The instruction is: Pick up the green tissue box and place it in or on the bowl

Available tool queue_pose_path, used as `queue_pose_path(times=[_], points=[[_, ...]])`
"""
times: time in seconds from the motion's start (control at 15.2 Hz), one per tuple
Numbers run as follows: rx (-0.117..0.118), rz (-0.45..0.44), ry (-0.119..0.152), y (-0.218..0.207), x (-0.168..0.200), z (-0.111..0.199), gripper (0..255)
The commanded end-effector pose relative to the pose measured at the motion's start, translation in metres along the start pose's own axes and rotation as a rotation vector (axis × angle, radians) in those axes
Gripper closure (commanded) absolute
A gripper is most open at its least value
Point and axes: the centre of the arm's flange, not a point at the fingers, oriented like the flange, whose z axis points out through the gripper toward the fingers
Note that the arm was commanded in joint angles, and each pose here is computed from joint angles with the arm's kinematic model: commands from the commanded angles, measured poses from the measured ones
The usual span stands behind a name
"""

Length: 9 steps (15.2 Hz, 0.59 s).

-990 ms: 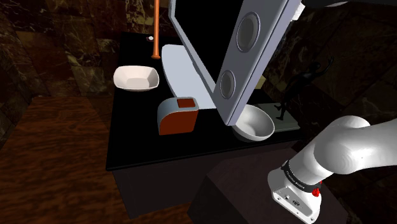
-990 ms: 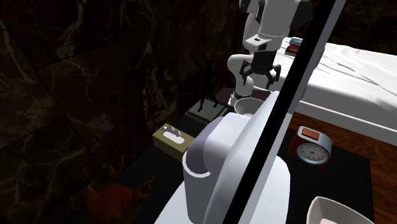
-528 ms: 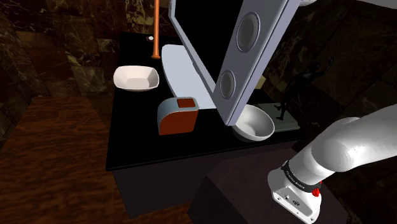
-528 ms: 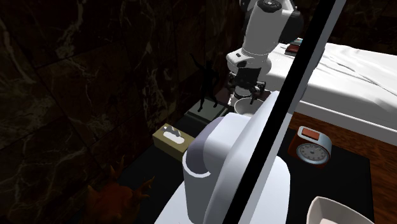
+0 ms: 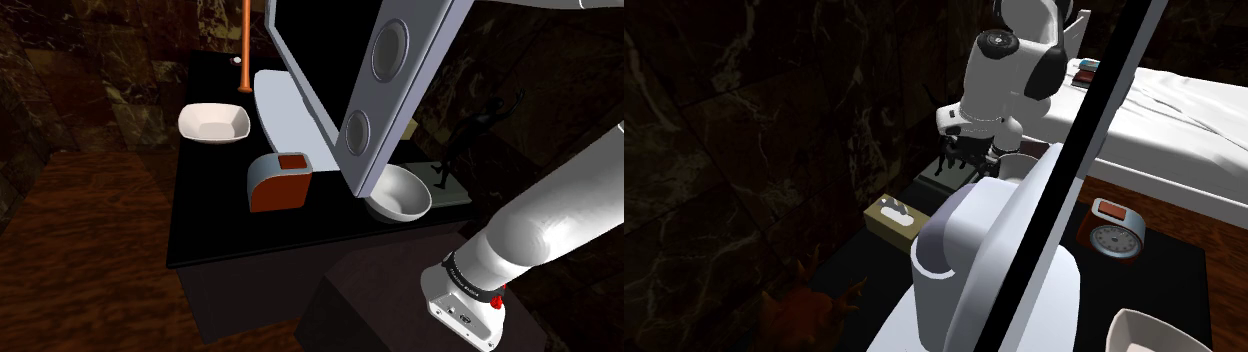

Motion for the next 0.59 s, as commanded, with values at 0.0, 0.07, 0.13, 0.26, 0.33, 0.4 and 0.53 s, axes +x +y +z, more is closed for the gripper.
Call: queue_pose_path(times=[0.0, 0.07, 0.13, 0.26, 0.33, 0.4, 0.53], points=[[-0.016, 0.049, -0.022, 0.009, 0.021, 0.011, 0], [-0.024, 0.073, -0.033, 0.015, 0.033, 0.016, 0], [-0.031, 0.097, -0.044, 0.021, 0.045, 0.02, 0], [-0.046, 0.145, -0.065, 0.034, 0.068, 0.03, 0], [-0.054, 0.169, -0.076, 0.041, 0.08, 0.035, 0], [-0.062, 0.192, -0.087, 0.048, 0.091, 0.04, 0], [-0.077, 0.24, -0.108, 0.064, 0.112, 0.05, 0]])
